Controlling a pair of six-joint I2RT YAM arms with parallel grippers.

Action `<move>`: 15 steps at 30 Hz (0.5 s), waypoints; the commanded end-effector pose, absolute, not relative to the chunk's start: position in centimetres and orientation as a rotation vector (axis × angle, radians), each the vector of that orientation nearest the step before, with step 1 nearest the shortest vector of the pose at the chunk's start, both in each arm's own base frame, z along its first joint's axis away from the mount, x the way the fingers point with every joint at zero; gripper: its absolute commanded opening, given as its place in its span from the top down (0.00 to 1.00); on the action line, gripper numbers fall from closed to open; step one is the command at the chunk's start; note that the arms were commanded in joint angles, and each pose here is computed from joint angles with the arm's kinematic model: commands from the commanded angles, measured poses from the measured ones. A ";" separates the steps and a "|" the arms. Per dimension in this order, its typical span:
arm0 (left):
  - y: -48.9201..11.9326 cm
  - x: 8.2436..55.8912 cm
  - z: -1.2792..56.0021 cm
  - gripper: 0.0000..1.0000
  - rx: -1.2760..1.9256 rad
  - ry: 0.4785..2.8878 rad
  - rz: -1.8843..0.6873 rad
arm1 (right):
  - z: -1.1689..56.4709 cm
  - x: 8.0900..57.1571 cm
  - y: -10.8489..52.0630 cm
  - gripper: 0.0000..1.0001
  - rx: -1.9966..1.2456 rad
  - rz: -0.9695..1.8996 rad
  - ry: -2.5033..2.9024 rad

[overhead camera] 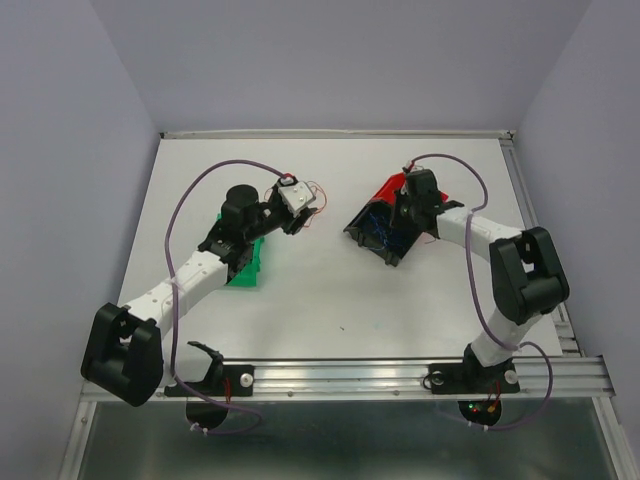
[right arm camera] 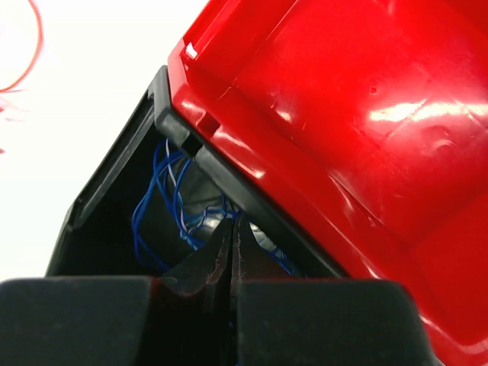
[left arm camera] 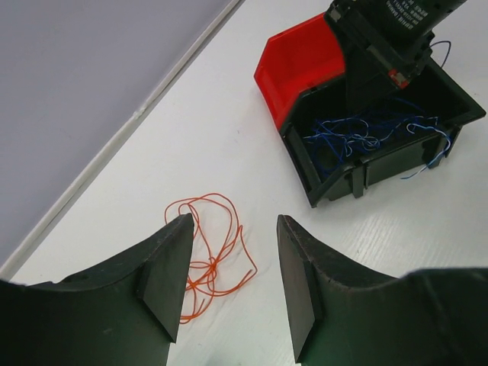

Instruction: Untangle the cables

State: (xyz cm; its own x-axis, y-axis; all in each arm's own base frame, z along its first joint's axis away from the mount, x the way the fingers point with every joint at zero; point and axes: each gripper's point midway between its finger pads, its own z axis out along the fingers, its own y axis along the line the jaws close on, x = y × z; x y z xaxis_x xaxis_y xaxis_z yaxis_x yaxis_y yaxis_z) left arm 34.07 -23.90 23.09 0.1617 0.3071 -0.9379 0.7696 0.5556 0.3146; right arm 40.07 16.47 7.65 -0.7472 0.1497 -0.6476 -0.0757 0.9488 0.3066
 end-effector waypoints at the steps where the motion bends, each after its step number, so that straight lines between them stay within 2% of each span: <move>1: -23.8 34.3 24.7 0.42 0.967 1.363 -0.409 | 8.3 42.7 17.6 0.99 0.018 0.320 2.353; 12: -23.8 34.4 24.5 0.42 0.971 1.365 -0.406 | 6.3 41.9 18.7 1.00 -0.110 0.065 2.427; 15: -23.8 34.4 24.4 0.42 0.971 1.367 -0.406 | 7.2 41.6 18.8 0.96 -0.115 0.070 2.415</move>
